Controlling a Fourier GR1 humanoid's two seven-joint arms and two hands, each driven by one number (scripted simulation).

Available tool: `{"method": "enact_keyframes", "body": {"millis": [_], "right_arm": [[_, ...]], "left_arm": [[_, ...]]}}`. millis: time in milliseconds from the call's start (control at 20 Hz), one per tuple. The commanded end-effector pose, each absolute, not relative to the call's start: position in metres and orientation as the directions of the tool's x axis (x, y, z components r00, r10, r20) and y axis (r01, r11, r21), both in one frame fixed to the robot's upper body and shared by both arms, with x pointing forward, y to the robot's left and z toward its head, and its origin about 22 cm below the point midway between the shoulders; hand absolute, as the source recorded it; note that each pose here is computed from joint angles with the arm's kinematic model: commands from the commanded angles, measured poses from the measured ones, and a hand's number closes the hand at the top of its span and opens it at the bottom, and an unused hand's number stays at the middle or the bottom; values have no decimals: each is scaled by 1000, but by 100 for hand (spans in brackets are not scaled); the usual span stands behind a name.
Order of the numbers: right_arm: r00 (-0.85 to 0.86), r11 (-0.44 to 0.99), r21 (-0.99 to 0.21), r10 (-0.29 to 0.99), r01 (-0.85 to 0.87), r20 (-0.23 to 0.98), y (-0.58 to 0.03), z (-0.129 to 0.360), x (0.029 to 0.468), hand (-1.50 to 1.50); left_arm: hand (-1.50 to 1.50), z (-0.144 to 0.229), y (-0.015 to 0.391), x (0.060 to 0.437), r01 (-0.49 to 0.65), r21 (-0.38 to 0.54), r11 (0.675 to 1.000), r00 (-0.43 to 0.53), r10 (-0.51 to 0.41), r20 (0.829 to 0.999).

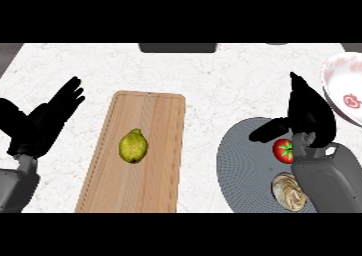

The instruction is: Pick the tomato from the placemat and place it in the bowl

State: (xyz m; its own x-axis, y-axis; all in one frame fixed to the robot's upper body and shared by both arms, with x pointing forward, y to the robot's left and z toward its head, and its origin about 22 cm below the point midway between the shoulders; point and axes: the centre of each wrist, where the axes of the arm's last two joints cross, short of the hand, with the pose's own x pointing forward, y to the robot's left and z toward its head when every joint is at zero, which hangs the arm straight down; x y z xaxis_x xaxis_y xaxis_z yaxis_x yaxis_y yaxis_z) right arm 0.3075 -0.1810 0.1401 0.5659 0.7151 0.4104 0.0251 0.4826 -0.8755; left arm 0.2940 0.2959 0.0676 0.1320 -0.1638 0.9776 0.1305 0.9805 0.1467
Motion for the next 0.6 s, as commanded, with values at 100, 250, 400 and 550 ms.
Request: {"method": "enact_keyframes", "body": {"millis": [100,250,400,550], "right_arm": [[722,447,-890,644,-86,254,-161,156,312,-150],[729,435,-890,653,-139,205,-176,142,305,-150],[766,429,-892,619,-143,175,-184,141,329,-150],[769,420,-892,622,-166,149,-175,137,328,-150]], "left_arm": [[0,66,305,293,123,159,980,128,-174,976],[0,60,300,294,104,158,982,150,-172,973],[0,61,292,288,127,151,980,129,-167,978],[0,64,291,293,141,151,978,138,-171,976]]}}
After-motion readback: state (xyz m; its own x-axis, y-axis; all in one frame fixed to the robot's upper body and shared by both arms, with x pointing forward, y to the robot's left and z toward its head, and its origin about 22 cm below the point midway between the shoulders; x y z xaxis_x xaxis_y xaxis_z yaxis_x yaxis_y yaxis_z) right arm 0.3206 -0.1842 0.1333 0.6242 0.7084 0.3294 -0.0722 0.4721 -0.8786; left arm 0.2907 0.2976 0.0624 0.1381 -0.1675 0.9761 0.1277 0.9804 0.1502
